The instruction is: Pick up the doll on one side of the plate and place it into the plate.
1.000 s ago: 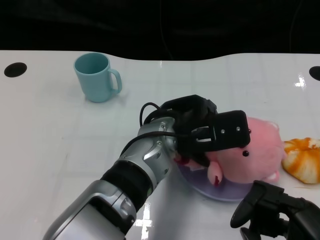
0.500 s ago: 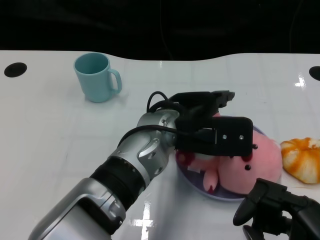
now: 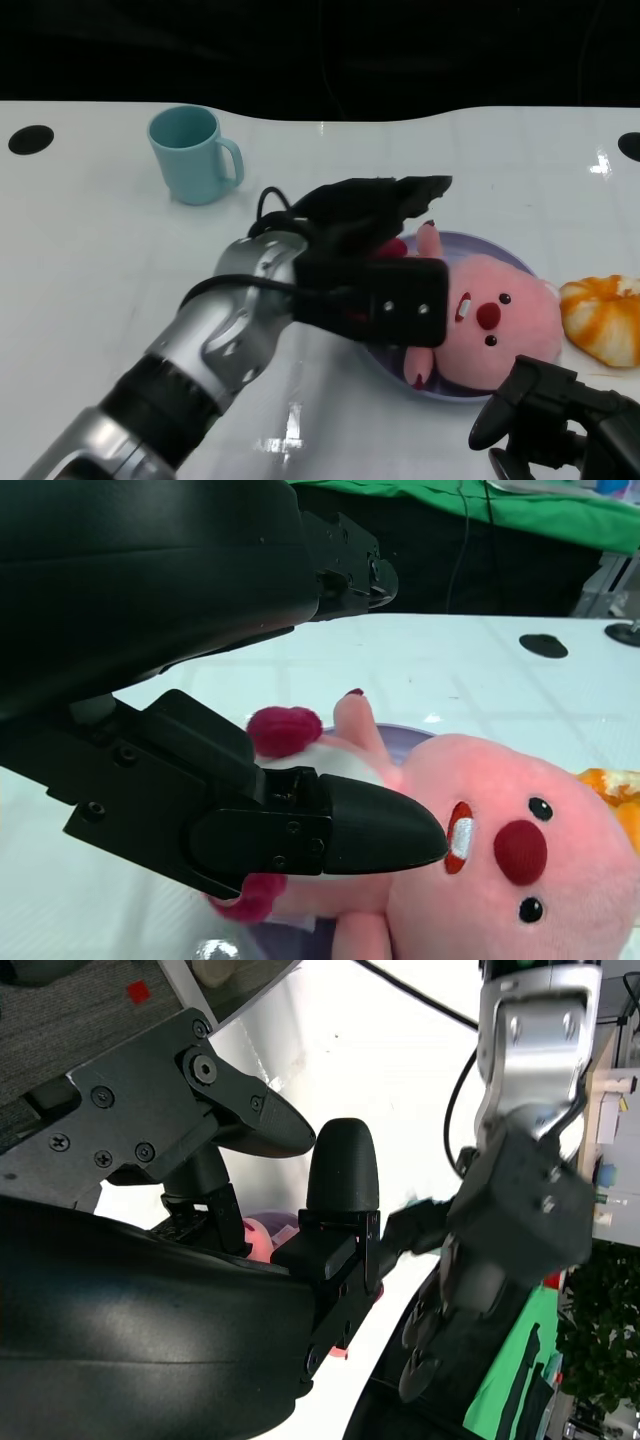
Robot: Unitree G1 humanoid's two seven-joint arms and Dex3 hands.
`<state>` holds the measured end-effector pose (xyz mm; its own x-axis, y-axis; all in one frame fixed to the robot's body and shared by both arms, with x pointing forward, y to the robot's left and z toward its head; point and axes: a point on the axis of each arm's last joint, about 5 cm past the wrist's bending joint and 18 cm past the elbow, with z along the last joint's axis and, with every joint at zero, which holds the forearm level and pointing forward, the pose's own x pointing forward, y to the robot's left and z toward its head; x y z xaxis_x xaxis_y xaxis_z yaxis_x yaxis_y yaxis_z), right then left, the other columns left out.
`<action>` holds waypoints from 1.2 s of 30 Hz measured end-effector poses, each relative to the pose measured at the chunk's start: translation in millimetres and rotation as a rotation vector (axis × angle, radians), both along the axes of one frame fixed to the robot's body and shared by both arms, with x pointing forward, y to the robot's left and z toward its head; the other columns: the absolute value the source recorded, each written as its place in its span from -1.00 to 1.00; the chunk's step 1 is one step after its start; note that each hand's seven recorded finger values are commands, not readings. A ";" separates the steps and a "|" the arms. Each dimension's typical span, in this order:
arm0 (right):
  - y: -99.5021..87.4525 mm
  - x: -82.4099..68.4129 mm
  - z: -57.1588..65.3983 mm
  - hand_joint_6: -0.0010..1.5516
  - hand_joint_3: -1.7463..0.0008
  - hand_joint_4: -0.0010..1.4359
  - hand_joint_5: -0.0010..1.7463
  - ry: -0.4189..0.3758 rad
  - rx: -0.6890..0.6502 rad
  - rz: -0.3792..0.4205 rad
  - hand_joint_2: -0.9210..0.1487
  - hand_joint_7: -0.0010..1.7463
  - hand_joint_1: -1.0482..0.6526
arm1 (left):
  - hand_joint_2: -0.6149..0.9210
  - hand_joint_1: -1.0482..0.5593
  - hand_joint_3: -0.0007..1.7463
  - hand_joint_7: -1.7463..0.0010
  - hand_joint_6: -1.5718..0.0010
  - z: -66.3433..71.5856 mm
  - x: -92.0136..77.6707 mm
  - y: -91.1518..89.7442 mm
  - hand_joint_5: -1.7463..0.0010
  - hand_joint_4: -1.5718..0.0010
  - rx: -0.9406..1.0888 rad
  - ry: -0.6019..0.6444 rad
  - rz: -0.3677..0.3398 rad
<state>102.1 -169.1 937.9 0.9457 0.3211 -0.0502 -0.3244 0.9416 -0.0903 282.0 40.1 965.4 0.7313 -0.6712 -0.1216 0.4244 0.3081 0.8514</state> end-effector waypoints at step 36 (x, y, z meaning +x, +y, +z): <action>-0.9 3.0 -0.6 -0.31 -0.23 -0.13 1.00 0.003 0.006 0.008 -0.35 0.65 -0.01 | 0.76 0.13 -0.40 0.51 -0.08 -32.5 -85.5 109.4 -0.22 0.21 -0.830 0.243 0.152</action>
